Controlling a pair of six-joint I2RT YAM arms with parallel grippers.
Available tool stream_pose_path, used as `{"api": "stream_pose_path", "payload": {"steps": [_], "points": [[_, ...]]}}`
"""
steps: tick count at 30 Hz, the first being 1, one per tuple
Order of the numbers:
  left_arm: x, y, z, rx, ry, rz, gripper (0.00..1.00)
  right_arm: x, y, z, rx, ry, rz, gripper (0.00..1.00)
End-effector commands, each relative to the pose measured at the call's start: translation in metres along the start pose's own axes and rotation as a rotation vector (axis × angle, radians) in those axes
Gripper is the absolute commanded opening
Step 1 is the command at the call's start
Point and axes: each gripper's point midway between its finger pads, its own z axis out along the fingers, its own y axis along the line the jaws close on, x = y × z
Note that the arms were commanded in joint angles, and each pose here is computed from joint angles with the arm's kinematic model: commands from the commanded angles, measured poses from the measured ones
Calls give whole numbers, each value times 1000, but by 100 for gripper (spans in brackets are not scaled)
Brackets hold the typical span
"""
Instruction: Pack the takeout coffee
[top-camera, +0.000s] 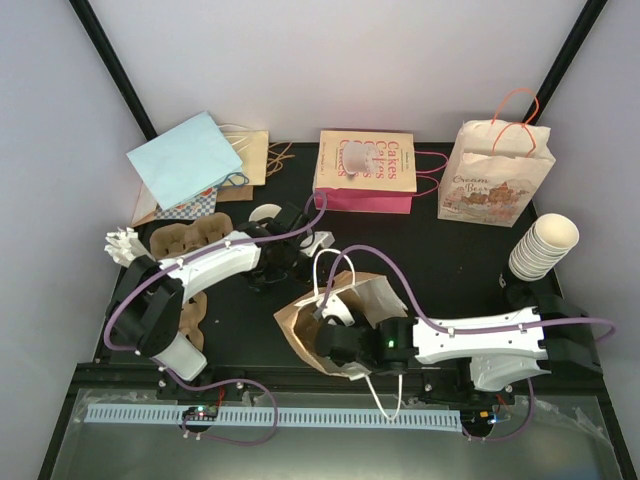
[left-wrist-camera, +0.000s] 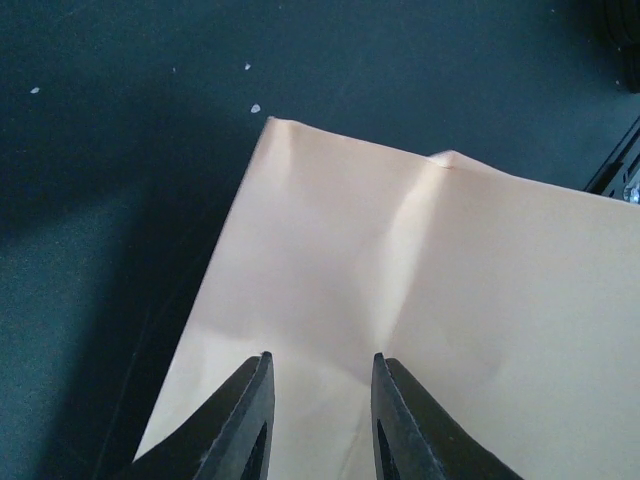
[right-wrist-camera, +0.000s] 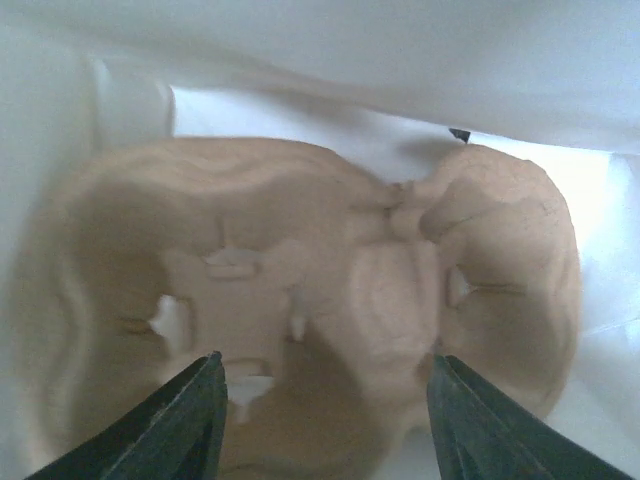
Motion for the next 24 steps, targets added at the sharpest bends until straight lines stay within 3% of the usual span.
{"api": "stream_pose_path", "payload": {"steps": [1,4,9,12,18,21,24], "points": [[-12,-20,-15,15,-50,71,29,-7,5,-11,49,6,-5,60],[-14,-24,-19,16,-64,83,29,-2,10,-8,54,18,-2,62],[-20,-35,-38,5,-123,115,40,8,13,-5,24,31,17,61],[-26,-46,-63,-17,-186,149,50,11,15,-5,-4,28,18,59],[-19,-82,-124,6,-318,254,58,5,17,-9,-18,17,-15,56],[-4,-97,-144,51,-351,305,57,3,18,-10,-29,14,-25,55],[15,-118,-157,143,-350,353,37,1,20,-10,-43,12,-20,54]]}}
